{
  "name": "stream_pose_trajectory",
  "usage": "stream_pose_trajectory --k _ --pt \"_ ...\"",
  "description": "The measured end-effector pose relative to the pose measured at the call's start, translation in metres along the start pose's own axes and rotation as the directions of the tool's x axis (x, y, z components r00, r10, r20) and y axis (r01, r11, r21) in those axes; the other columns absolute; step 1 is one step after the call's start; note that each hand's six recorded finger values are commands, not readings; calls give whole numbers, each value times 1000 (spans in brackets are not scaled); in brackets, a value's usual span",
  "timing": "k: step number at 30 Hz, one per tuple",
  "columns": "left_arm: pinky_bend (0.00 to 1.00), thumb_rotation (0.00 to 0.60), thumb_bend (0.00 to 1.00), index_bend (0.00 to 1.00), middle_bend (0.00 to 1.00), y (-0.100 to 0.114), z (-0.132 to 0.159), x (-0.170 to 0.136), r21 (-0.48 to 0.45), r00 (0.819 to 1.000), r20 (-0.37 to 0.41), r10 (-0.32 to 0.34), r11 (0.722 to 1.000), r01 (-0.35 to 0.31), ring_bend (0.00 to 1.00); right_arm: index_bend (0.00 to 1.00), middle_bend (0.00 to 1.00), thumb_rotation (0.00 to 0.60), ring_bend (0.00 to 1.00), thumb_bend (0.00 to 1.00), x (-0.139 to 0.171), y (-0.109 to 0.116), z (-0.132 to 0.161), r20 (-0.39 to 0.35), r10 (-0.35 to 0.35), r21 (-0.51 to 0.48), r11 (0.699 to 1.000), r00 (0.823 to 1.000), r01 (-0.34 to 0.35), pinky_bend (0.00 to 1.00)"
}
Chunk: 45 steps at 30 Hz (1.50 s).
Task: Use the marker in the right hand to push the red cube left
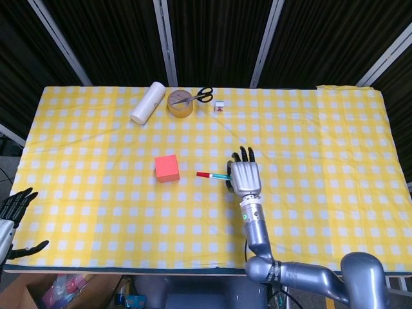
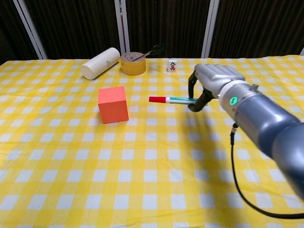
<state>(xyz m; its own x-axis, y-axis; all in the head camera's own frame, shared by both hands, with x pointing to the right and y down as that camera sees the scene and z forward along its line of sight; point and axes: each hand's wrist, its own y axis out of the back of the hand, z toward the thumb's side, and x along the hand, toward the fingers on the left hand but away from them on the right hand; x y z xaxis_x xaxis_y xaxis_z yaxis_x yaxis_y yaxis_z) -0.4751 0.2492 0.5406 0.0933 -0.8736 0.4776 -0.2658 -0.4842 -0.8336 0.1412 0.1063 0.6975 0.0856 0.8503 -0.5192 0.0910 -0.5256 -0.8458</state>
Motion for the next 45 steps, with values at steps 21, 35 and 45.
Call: stream_pose_trajectory --k 21,35,45 --pt "0 600 0 0 0 -9 14 3 34 1000 29 2 999 -3 0 533 260 600 47 482 4 5 -137 95 35 87 995 995 -44 17" --pt "0 600 0 0 0 -9 16 5 40 999 33 1 999 -3 0 226 134 600 0 479 24 13 -144 105 37 87 995 994 -46 10" --pt "0 600 0 0 0 -5 12 4 66 999 27 33 997 -35 0 1 0 600 0 354 92 36 -157 16 2 102 995 1000 -4 0"
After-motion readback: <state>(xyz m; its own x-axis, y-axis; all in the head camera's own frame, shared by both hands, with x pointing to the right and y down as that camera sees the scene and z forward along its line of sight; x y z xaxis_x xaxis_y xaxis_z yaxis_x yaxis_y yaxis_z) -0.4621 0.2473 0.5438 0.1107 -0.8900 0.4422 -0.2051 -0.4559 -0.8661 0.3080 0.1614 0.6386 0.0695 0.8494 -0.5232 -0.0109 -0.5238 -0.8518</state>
